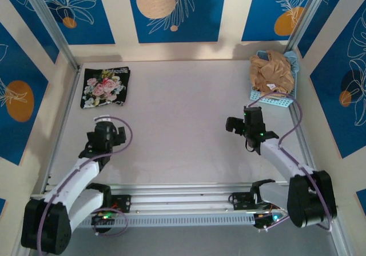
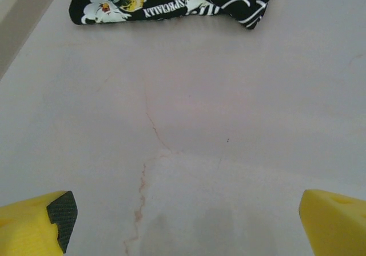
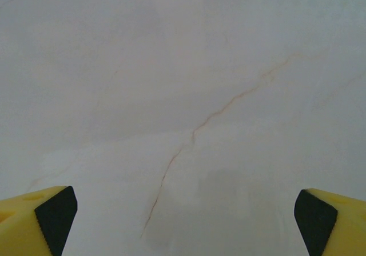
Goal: Fold and stack the t-shirts
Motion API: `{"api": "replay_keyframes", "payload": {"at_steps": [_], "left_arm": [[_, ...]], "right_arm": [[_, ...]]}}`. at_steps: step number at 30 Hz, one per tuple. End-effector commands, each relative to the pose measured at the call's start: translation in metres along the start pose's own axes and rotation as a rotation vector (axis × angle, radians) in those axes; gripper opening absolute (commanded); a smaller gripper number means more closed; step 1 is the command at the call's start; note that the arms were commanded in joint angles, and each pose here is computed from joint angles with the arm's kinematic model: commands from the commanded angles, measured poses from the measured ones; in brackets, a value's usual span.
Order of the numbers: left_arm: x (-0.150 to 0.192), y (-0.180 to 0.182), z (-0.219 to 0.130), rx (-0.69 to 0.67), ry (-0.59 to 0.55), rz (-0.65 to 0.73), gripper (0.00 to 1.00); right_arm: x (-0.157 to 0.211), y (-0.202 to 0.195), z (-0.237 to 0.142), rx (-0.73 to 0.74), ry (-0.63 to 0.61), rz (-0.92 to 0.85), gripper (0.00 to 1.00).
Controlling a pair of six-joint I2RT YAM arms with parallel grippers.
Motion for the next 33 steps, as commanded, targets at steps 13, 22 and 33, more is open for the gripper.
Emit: {"api": "replay_keyframes", "payload": {"at_steps": [13, 22, 33], "left_arm": [[-0.052, -0.030, 0.082, 0.148, -0.183, 0.012, 1.00], [-0.038, -0.039, 0.083, 0.223, -0.249, 0.052, 1.00], [-0.036, -0.039, 0.080, 0.225, -0.248, 0.058, 1.00]], "right_arm": [[-0.050, -0.026, 0.054, -0.046, -0.367, -0.065, 0.99], [-0.040, -0.023, 0.054, -0.049, -0.425, -0.083, 0.99], [-0.041, -0.020, 0.056, -0.043, -0.411, -0.100, 0.99]]}}
Point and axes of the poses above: each hand's point on the last joint's axis, 136 mm out from that joint toward the fingers, its own z axis out along the fingers, its own y axis along the line the jaws close on, x = y × z, the point moved 4 cm from there along -z, back along the fingers, and after that the axes turned 13 degrees about -z, right-handed, at the moved point
